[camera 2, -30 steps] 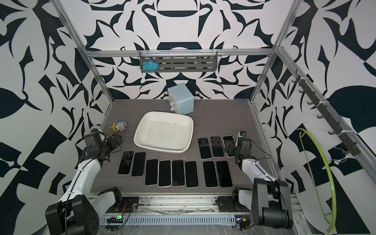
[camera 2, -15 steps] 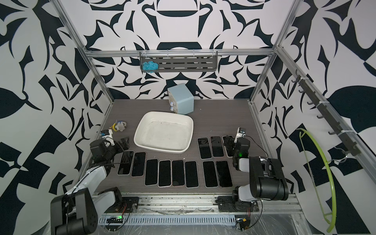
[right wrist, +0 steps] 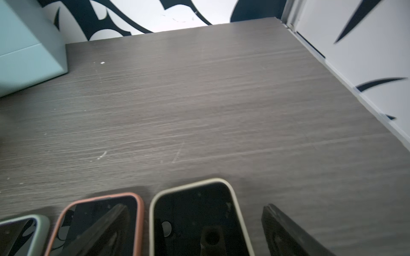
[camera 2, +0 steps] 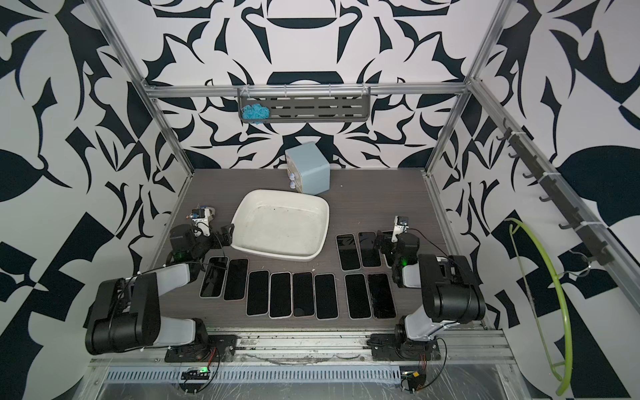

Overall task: Take the phone out of the storage box
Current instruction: Reset both arms

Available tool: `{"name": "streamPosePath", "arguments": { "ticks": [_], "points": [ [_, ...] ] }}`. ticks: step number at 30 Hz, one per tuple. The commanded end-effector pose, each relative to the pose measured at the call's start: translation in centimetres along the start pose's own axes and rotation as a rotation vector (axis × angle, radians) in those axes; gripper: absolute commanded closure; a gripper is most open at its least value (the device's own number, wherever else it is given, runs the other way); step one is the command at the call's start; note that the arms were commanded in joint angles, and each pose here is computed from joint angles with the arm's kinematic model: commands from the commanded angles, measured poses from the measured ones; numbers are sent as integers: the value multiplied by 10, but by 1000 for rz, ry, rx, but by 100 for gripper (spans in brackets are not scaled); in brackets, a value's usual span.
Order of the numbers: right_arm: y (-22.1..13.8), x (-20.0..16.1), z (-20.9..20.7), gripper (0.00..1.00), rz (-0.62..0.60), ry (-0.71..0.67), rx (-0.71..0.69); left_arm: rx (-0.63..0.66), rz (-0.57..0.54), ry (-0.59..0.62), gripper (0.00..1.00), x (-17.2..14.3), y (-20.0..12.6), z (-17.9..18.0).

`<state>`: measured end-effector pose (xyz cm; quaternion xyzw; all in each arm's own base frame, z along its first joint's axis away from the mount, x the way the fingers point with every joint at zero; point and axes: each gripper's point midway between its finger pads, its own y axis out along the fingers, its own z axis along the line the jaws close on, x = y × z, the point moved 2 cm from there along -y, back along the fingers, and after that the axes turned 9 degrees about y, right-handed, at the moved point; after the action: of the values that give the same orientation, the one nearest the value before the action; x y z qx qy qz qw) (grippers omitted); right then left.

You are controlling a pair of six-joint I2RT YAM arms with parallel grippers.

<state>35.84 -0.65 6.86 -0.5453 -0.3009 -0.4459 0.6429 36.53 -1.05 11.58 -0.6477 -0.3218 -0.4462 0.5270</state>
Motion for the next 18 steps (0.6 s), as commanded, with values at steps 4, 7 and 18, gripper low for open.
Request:
{"name": "streamPosePath", "arguments": {
  "ticks": [4,7,18],
  "points": [
    [3,15,9,1,-30,-51,12,62,-57,90,0,3,-11,-8],
    [3,15,9,1,-30,-51,12,160,-154,16,0,6,-22,4],
    [5,14,9,1,-23,-52,11,129,-44,13,0,-17,19,9]
  ]
}}
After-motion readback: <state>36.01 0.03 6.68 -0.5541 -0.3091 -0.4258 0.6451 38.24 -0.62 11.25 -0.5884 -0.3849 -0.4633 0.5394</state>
